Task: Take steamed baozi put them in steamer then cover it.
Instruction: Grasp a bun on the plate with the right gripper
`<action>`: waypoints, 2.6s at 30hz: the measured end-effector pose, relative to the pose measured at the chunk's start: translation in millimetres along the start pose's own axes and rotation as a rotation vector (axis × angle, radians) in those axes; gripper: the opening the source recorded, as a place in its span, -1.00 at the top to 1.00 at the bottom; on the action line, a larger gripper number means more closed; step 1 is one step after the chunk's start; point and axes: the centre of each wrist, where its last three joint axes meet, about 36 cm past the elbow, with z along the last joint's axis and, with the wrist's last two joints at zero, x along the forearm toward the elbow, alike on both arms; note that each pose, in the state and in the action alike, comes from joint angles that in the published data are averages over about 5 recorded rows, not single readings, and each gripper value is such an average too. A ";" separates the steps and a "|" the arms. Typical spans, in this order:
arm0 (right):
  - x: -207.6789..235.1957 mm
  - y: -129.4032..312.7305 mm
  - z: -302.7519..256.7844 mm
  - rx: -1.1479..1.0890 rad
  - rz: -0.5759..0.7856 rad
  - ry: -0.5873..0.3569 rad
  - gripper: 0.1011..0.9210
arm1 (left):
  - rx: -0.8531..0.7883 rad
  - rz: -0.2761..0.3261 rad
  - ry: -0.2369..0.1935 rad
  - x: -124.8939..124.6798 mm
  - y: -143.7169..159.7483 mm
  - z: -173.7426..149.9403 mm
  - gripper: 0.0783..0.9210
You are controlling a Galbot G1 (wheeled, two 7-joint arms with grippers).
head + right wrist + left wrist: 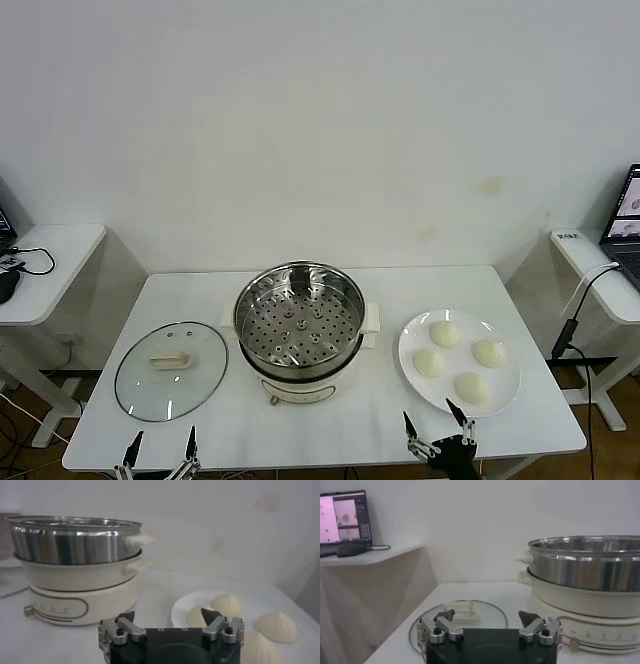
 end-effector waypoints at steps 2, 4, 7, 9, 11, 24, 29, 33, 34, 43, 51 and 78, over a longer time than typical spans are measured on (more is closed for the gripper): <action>-2.8 -5.7 -1.2 0.029 0.007 0.001 -0.76 | -0.007 -0.003 -0.001 -1.6 0.7 -2.3 -0.77; -9.0 -18.1 -4.3 0.090 0.020 0.003 -0.76 | -0.024 -0.007 -0.003 -4.7 2.4 -6.4 -0.77; -19.8 -40.2 -10.6 0.197 0.035 0.011 -0.76 | -0.054 -0.001 -0.005 -8.0 4.5 -11.3 -0.77; -28.3 -56.6 -16.2 0.278 0.040 0.018 -0.76 | -0.075 0.008 -0.003 -9.6 5.4 -13.8 -0.77; -38.0 -73.6 -23.0 0.360 0.037 0.026 -0.76 | -0.094 0.015 0.000 -11.6 6.3 -15.7 -0.77; -125.0 -174.1 -94.1 0.851 -0.143 0.091 -0.76 | -0.167 0.024 -0.008 -17.5 12.4 -27.9 -0.77; -166.9 -195.2 -130.5 0.979 -0.274 0.139 -0.76 | -0.180 0.022 -0.010 -17.4 13.8 -30.4 -0.77; -199.2 -202.7 -155.8 1.049 -0.393 0.190 -0.76 | -0.187 0.020 -0.012 -17.8 15.1 -31.9 -0.77; -206.6 -203.9 -161.5 1.065 -0.423 0.205 -0.76 | -0.189 0.019 -0.013 -17.9 15.4 -32.2 -0.77; -259.4 -213.9 -186.9 1.182 -0.647 0.374 -0.76 | -0.203 0.021 -0.013 -21.5 18.7 -33.8 -0.77; -291.9 -213.5 -176.1 1.204 -0.767 0.490 -0.76 | -0.216 0.014 -0.014 -25.1 24.0 -35.3 -0.77; -363.9 -179.5 -142.0 1.189 -0.845 0.636 -0.64 | -0.227 -0.009 -0.012 -25.3 29.7 -35.6 -0.77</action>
